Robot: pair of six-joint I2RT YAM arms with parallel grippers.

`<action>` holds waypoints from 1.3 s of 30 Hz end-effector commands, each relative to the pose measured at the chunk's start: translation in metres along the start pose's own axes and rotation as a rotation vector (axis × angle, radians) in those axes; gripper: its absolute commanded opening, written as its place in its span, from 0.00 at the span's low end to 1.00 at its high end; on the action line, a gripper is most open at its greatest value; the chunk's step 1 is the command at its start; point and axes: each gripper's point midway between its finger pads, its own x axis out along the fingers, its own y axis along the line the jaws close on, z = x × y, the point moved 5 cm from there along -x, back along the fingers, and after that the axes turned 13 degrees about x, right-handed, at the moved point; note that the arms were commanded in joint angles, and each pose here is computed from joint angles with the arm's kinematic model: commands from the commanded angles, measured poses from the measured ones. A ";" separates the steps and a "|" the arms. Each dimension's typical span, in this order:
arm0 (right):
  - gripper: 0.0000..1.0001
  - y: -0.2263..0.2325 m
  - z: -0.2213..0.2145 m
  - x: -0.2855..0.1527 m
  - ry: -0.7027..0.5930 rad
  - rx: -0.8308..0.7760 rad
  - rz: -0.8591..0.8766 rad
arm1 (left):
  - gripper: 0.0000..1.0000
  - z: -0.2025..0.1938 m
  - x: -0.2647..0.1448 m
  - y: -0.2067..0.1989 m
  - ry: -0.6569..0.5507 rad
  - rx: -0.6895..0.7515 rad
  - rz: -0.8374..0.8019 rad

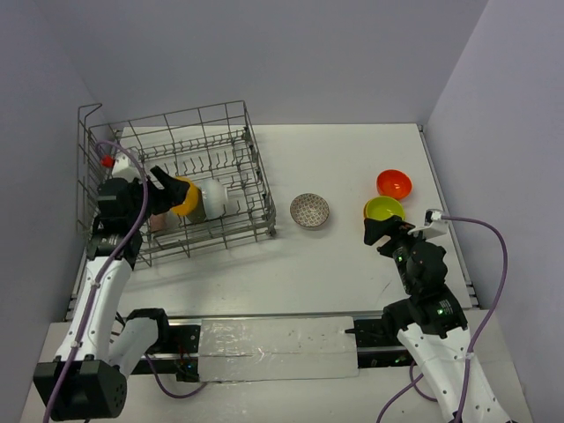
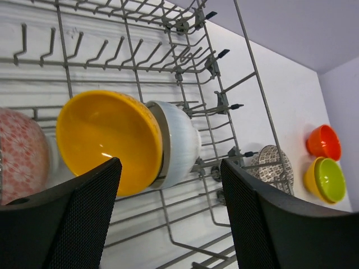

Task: Load the bowls into the dish rack

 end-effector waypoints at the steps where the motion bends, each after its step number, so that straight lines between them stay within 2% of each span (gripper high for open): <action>1: 0.86 0.008 0.007 0.000 -0.018 -0.004 0.027 | 0.77 0.003 0.005 -0.005 -0.062 -0.144 0.108; 6: 0.86 0.009 0.008 0.001 -0.015 -0.008 0.023 | 0.75 -0.001 0.028 -0.015 -0.016 -0.172 0.184; 11: 0.86 0.009 0.009 -0.002 -0.019 -0.006 0.021 | 0.70 -0.007 0.052 -0.001 0.045 -0.193 0.318; 15: 0.86 0.008 0.009 -0.002 -0.026 -0.004 0.021 | 0.53 -0.007 0.063 0.000 0.053 -0.195 0.319; 16: 0.86 0.007 0.008 -0.002 -0.025 -0.006 0.020 | 0.44 -0.004 0.065 -0.003 0.041 -0.196 0.292; 18: 0.86 0.007 0.008 -0.001 -0.020 -0.007 0.019 | 0.32 -0.004 0.068 -0.005 0.045 -0.197 0.272; 19: 0.86 0.007 0.008 -0.001 -0.021 -0.007 0.018 | 0.17 -0.004 0.068 -0.007 0.045 -0.195 0.261; 22: 0.86 0.007 0.008 -0.001 -0.019 -0.006 0.014 | 0.00 0.004 0.064 -0.010 0.030 -0.178 0.243; 30: 0.86 0.006 0.007 0.000 -0.019 -0.006 0.016 | 0.00 0.032 0.045 -0.037 -0.059 -0.101 0.058; 35: 0.86 0.008 0.008 -0.001 -0.018 -0.008 0.022 | 0.00 0.035 0.043 -0.048 -0.057 -0.037 -0.047; 39: 0.86 0.009 0.009 -0.002 -0.021 -0.008 0.030 | 0.00 0.034 0.039 -0.059 -0.044 0.070 -0.166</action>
